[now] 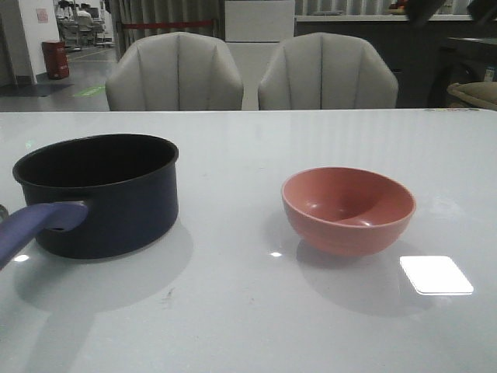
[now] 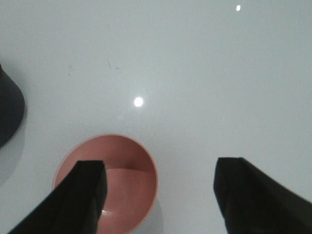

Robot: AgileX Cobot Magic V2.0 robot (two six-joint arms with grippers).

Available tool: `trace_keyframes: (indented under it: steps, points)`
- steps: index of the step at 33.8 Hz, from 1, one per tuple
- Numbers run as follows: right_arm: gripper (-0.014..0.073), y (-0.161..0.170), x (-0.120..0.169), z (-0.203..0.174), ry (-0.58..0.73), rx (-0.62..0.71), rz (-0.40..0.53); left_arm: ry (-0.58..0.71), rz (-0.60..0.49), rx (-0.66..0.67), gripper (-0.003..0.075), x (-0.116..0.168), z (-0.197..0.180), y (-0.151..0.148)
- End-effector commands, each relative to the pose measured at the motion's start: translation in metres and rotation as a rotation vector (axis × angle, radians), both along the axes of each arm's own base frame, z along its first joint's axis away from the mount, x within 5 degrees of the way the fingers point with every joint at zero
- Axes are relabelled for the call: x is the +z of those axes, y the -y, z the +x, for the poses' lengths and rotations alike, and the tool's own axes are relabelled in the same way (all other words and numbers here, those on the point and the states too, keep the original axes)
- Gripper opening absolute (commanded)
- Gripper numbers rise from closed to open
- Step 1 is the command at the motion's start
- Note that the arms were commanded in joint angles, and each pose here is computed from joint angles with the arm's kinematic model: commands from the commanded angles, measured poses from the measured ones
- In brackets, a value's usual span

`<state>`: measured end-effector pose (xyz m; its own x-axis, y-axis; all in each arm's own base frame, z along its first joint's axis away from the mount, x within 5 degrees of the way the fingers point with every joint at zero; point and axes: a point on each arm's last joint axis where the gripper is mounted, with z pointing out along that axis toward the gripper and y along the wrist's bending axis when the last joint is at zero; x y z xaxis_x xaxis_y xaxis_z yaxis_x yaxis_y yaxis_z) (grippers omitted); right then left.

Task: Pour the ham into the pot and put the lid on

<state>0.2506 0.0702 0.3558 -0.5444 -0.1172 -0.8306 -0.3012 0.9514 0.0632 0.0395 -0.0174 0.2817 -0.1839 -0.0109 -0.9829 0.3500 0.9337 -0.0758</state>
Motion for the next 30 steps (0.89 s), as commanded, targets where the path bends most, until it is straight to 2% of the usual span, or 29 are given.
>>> trace_keyframes:
  steps: [1,7,15,19,23,26,30]
  points:
    - [0.0566,0.013,0.026,-0.037,0.244,-0.025,0.04,0.077,-0.042,-0.006,0.0583,0.014,0.0,0.0]
    - [0.0566,0.03,0.013,-0.098,0.455,-0.062,0.103,0.077,-0.042,-0.006,0.0583,0.014,0.0,0.0]
    - [0.0566,0.047,-0.033,-0.157,0.629,-0.09,0.146,0.077,-0.042,-0.006,0.0583,0.014,0.0,0.0]
    - [0.0566,0.051,-0.054,-0.173,0.668,-0.1,0.17,0.077,-0.042,-0.006,0.0583,0.014,0.0,0.0]
    - [0.0542,0.052,-0.071,-0.176,0.629,-0.103,0.185,0.077,-0.042,-0.006,0.0583,0.014,0.0,0.0]
    - [0.0416,0.051,-0.079,-0.175,0.588,-0.099,0.174,0.077,-0.042,-0.006,0.0583,0.014,0.0,0.0]
    - [0.0109,0.051,-0.08,-0.175,0.579,-0.097,0.172,0.077,-0.042,-0.006,0.0583,0.014,0.0,0.0]
